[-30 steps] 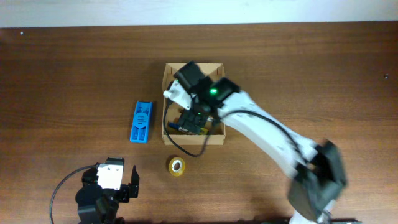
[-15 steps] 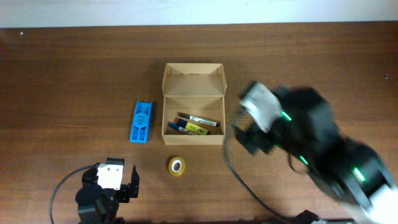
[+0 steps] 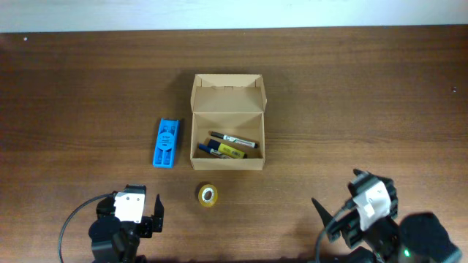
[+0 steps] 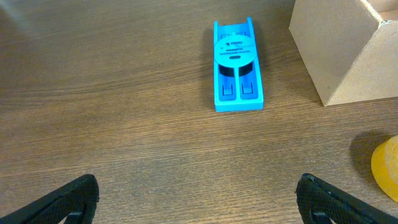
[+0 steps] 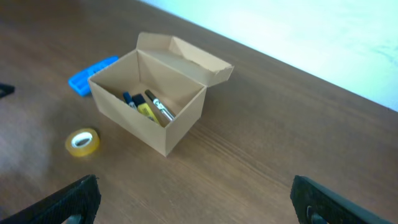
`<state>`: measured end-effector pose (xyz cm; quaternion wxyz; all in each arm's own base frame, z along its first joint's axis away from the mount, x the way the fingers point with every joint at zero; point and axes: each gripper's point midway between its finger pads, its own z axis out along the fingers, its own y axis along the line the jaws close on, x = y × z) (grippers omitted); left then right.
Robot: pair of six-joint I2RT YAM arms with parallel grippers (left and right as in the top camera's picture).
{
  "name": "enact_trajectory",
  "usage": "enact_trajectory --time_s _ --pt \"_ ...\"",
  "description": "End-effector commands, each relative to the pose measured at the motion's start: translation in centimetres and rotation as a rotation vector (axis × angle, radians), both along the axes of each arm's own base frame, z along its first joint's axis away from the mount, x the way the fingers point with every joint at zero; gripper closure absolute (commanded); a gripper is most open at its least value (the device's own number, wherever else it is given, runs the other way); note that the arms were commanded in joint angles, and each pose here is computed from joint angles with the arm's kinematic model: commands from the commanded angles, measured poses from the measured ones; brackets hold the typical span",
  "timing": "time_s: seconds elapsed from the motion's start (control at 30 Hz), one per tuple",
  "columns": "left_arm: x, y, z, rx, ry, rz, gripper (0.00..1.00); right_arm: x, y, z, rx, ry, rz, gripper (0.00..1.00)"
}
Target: Pack container
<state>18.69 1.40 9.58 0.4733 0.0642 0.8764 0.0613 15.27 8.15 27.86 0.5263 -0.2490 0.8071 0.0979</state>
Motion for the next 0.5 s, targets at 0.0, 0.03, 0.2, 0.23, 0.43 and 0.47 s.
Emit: enact_trajectory --time_s 0.0,0.03,0.2,0.23,0.43,0.47 --pt "-0.02 0.24 -0.20 0.020 0.002 0.002 0.01 -0.65 -0.88 0.84 0.082 -0.041 -0.046 0.01" --pt "-0.02 0.24 -0.20 0.020 0.002 0.002 0.01 -0.86 -1.02 1.06 0.090 -0.054 -0.046 0.01" --pt "-0.02 0.24 -0.20 0.020 0.002 0.002 0.00 -1.00 -1.11 1.29 0.097 -0.066 -0.046 0.01" --pt "-0.02 0.24 -0.20 0.020 0.002 0.002 0.01 -1.00 -1.11 1.29 0.097 -0.066 -0.046 0.01" --pt "-0.02 0.24 -0.20 0.020 0.002 0.002 0.00 -1.05 -1.14 1.11 0.093 -0.059 -0.047 0.01" --pt "-0.02 0.24 -0.20 0.020 0.002 0.002 0.00 -1.08 -1.16 1.03 0.091 -0.056 -0.047 0.01"
